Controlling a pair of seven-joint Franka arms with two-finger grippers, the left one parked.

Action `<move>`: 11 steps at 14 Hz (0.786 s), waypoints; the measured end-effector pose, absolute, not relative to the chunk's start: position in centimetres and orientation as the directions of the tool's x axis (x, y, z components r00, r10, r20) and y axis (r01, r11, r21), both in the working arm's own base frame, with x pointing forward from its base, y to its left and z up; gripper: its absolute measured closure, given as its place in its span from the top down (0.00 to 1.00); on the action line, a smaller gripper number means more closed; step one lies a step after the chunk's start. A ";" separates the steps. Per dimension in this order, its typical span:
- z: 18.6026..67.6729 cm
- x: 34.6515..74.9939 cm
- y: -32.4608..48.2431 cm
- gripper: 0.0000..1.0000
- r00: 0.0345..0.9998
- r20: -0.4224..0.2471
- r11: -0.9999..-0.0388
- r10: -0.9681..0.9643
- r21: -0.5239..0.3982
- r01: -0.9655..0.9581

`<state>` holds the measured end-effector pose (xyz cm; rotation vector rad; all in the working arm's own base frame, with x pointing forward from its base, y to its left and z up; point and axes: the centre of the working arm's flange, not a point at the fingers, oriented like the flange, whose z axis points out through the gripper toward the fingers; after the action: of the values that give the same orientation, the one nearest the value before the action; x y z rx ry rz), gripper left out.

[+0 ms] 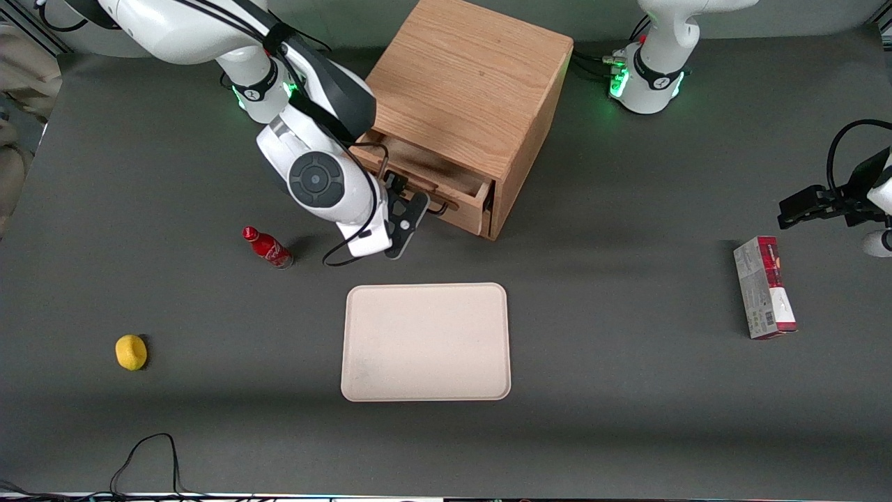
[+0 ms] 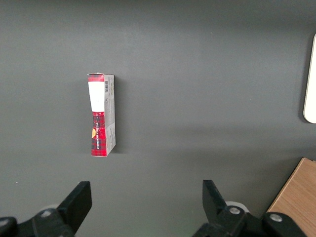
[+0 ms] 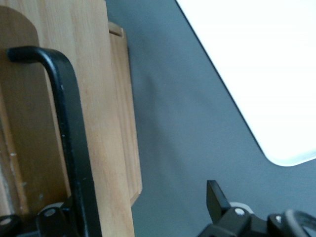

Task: Open upper drawer
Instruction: 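Pull the upper drawer outward from the cabinet with the right gripper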

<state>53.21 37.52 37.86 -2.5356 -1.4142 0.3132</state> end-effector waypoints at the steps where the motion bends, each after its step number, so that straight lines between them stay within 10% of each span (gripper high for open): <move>1: 38.0 53.9 37.0 1.00 0.516 -0.070 -0.512 0.854 -0.289 0.809; 11: 41.2 61.3 30.8 1.00 0.582 -0.008 -0.576 0.813 -0.159 0.802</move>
<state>61.32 30.77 41.19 -2.6698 -1.3706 0.1204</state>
